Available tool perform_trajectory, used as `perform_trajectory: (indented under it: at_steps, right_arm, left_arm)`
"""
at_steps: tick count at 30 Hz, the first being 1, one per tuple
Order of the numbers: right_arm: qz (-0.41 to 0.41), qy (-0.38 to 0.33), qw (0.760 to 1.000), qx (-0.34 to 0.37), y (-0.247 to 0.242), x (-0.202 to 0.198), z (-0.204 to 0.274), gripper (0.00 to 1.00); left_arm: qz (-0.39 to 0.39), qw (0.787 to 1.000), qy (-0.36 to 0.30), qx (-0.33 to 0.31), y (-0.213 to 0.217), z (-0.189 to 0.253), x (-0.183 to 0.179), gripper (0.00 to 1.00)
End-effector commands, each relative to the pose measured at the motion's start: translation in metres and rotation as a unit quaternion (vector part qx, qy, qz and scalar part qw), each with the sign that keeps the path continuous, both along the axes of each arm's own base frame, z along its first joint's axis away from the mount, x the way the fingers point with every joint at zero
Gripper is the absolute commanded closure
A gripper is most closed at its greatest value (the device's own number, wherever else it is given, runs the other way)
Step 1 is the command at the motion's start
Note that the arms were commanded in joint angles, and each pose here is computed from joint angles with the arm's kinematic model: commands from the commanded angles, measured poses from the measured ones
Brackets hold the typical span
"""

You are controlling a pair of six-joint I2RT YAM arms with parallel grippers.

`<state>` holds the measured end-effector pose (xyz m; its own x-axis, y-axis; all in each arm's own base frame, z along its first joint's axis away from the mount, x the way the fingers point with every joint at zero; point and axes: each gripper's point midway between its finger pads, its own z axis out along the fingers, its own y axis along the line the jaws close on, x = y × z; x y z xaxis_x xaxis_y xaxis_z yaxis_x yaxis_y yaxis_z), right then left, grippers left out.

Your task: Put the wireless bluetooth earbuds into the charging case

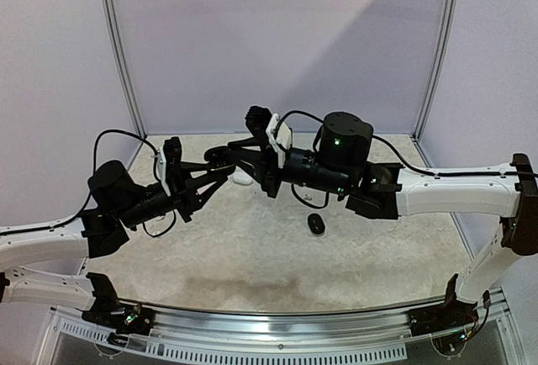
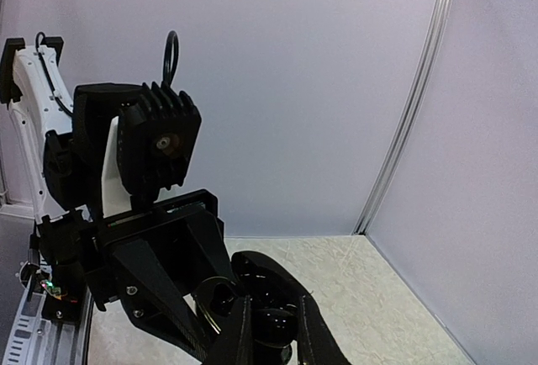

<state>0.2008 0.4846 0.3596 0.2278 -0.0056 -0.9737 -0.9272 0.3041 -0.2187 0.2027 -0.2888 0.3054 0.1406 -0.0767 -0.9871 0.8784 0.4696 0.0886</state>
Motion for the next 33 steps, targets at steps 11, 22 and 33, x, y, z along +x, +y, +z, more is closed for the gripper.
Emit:
perform_trajectory:
  at_steps: [11,22,33]
  right_arm:
    - [0.005,0.004,0.998,-0.056,0.011,0.0,-0.045,0.82]
    - [0.0,0.004,0.998,-0.06,0.011,0.002,-0.046,0.78]
    - [-0.033,0.013,0.997,-0.065,0.011,0.015,-0.043,0.78]
  left_arm:
    - [0.005,0.999,-0.026,-0.035,0.003,0.031,-0.003,1.0]
    - [0.001,0.999,-0.03,-0.035,0.002,0.032,-0.005,1.0]
    - [-0.006,0.999,-0.035,-0.034,0.001,0.033,-0.007,1.0]
